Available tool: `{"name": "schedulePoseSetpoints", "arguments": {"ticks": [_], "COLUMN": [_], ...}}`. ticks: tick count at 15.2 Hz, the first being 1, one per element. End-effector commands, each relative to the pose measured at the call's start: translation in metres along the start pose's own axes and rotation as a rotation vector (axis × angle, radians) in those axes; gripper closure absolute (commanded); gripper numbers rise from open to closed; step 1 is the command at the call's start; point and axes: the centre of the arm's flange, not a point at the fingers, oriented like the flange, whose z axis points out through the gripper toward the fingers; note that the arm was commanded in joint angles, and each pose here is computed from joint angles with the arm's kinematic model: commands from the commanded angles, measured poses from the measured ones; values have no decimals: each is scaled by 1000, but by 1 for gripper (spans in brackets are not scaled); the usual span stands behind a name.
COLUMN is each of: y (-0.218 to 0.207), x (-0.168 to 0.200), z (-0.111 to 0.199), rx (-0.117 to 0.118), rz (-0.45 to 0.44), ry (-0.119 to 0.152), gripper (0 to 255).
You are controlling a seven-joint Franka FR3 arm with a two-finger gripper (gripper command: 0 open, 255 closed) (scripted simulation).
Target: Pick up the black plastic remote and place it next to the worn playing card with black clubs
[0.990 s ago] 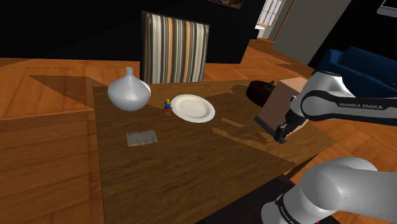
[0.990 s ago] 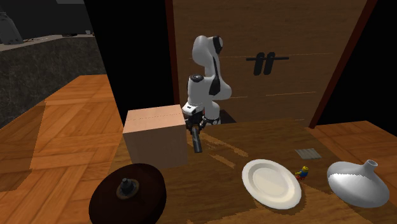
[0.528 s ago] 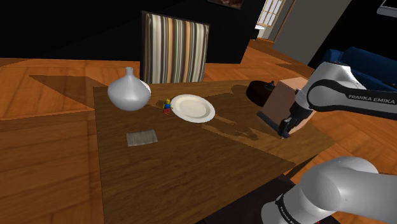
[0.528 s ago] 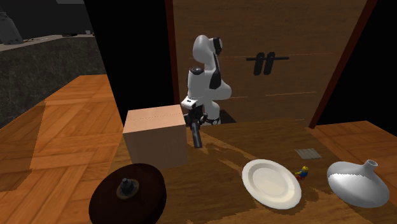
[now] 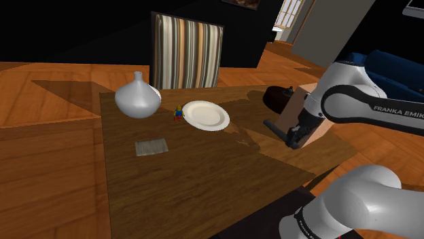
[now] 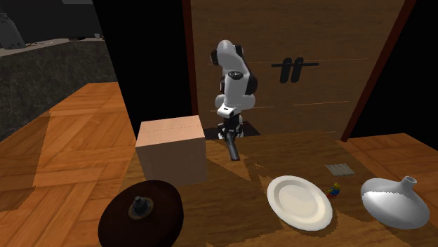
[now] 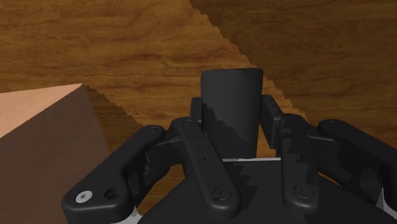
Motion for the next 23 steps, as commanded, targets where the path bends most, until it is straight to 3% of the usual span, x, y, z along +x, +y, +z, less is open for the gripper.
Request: {"name": "schedulePoseSetpoints", "arguments": {"ticks": [1, 23], "y": [-25, -314], "x": [4, 32], "z": [-2, -15], "rx": [1, 1], "rz": [3, 3], "ry": [0, 0], "gripper": [255, 255]}}
